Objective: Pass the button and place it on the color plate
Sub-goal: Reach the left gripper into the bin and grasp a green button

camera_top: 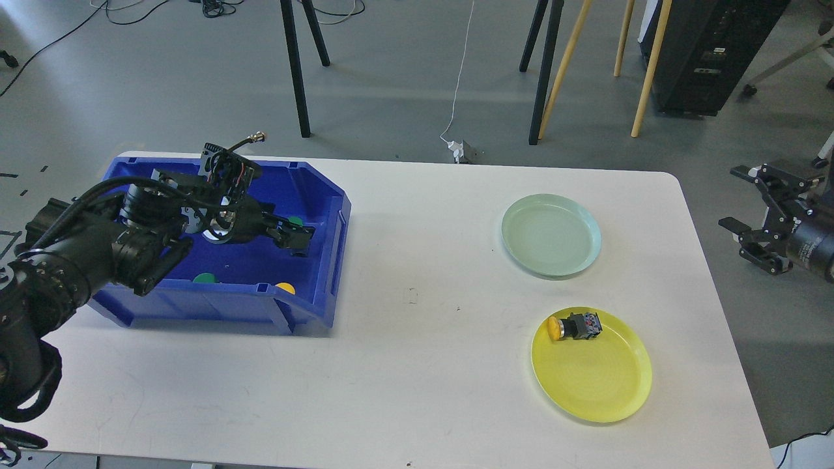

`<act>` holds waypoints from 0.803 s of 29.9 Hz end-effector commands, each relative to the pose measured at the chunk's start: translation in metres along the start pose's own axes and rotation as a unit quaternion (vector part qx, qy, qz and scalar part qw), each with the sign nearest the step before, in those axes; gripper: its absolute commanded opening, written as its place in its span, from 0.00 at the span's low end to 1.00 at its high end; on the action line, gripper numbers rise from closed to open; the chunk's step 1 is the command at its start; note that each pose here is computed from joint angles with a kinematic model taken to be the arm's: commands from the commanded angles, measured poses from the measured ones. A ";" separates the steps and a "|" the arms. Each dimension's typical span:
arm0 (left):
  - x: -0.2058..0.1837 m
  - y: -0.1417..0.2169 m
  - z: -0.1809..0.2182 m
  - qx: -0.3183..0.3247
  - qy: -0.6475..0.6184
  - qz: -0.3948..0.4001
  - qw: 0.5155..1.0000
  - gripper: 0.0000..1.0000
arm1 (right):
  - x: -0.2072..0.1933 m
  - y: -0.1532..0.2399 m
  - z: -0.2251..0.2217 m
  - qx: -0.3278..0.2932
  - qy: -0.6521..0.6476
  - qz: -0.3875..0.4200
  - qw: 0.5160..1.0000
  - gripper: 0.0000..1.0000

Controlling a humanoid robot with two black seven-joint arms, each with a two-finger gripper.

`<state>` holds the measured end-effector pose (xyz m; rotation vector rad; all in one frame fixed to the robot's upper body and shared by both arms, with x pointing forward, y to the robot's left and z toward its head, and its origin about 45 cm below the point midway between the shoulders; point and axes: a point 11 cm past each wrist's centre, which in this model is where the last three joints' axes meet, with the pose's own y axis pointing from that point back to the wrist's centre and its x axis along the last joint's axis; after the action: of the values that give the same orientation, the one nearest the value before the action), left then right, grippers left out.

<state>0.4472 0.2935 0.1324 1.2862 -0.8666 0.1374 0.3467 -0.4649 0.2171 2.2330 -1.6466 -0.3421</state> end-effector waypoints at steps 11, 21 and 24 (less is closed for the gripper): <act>-0.008 0.002 -0.008 0.013 -0.007 -0.014 1.000 0.74 | -0.002 -0.002 0.002 0.000 -0.001 -0.001 1.000 0.85; -0.009 0.001 -0.007 0.012 -0.007 -0.017 1.000 0.45 | -0.004 -0.005 0.004 -0.004 0.008 0.002 1.000 0.85; -0.008 0.000 -0.005 0.010 -0.008 -0.015 1.000 0.41 | -0.005 -0.005 0.005 -0.005 0.008 0.002 1.000 0.85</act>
<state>0.4442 0.3032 0.1280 1.3250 -0.8578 0.1136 0.3478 -0.4603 0.2113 2.2205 -1.6384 -0.3280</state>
